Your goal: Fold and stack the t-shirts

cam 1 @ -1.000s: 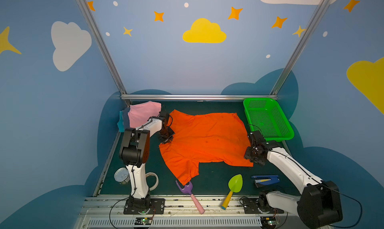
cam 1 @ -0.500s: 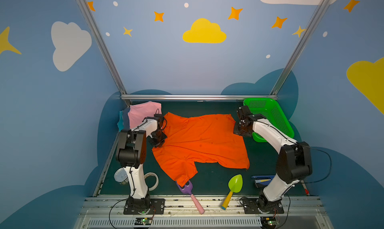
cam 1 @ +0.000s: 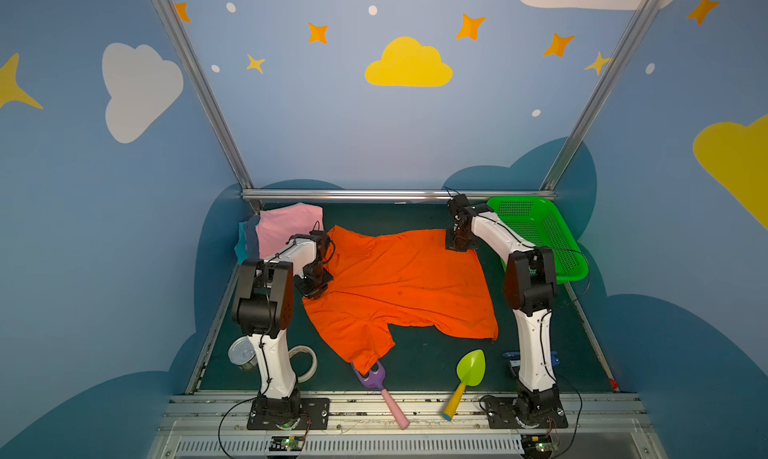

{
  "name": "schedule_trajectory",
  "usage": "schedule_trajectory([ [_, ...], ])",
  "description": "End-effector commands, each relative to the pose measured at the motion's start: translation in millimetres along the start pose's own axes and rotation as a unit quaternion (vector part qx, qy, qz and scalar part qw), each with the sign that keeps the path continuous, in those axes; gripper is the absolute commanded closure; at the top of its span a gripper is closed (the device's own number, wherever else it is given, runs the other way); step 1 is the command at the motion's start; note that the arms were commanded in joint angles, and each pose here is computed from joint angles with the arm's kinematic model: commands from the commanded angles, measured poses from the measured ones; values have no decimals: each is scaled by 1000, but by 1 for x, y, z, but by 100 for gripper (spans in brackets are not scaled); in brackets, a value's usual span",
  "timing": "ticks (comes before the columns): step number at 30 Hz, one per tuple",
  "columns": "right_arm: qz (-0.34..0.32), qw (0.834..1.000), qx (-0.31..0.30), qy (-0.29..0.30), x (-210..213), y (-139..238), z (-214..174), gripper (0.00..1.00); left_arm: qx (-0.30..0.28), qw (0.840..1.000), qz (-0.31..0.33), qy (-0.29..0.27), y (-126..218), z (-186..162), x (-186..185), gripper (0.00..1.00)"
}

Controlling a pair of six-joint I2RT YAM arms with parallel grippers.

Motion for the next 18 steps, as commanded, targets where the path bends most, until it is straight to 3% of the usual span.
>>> schedule_trajectory([
  [1, -16, 1000, 15, 23, 1, -6, 8, 100, 12, 1000, 13, -5, -1, -1, 0, 86],
  [8, -22, 998, 29, 42, 6, -41, 19, 100, 19, 1000, 11, -7, -5, 3, -4, 86],
  [15, -114, 993, -20, 28, -25, -59, 39, 100, 26, 999, 17, -6, -11, 2, 0, 86],
  [18, -96, 994, -56, 13, -27, -54, 57, 100, 34, 999, 22, -4, -15, 1, 4, 86],
])
Point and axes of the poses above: each gripper's point midway between its finger pads, its own y axis back along the fingers, its own x axis along the line the jaws close on, z = x × y, the point moved 5 cm from there along y, back along the fingers, and after that the axes turned 7 degrees about -y, right-handed, at the moved point
